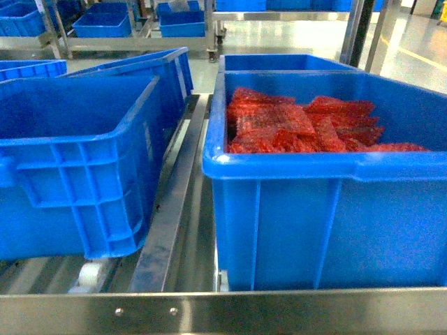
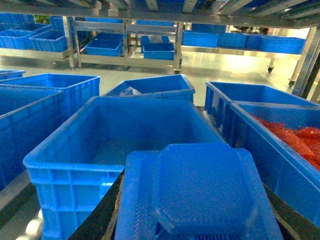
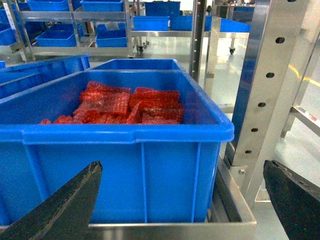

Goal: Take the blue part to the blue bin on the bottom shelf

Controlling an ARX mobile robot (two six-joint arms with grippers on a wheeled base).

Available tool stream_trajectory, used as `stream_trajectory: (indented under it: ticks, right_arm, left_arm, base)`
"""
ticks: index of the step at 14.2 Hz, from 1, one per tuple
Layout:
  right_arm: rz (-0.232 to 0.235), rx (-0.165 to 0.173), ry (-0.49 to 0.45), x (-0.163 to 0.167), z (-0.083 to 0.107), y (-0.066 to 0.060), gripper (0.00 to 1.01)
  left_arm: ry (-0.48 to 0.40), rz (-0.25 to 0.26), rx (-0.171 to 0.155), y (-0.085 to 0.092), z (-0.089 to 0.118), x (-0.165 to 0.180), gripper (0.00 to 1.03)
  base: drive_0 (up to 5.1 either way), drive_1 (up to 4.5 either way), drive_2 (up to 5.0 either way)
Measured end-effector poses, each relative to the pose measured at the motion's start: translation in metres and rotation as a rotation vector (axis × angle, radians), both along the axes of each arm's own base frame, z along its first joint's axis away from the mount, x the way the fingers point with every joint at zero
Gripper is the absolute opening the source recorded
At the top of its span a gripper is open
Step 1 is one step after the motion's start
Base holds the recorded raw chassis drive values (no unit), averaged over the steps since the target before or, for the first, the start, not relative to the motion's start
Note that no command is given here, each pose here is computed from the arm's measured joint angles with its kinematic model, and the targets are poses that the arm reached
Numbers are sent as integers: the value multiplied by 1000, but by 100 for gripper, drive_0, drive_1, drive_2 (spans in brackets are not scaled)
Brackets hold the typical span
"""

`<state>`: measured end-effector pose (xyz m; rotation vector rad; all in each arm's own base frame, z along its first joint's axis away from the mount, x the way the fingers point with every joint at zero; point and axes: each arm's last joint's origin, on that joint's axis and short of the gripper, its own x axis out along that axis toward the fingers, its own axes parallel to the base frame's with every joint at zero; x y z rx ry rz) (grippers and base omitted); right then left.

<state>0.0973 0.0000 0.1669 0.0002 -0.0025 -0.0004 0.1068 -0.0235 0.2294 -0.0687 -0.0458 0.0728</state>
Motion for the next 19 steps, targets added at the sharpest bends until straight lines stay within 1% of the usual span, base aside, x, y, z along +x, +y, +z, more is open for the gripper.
stream_trajectory:
  ticks: [6, 19]
  right_arm:
    - [0, 0, 2, 0, 0, 0, 98]
    - [0, 0, 1, 0, 0, 0, 98]
  left_arm:
    - [1, 0, 0, 0, 0, 0, 44]
    - [1, 0, 0, 0, 0, 0, 44]
  base:
    - [10, 433, -413]
    - [0, 0, 0]
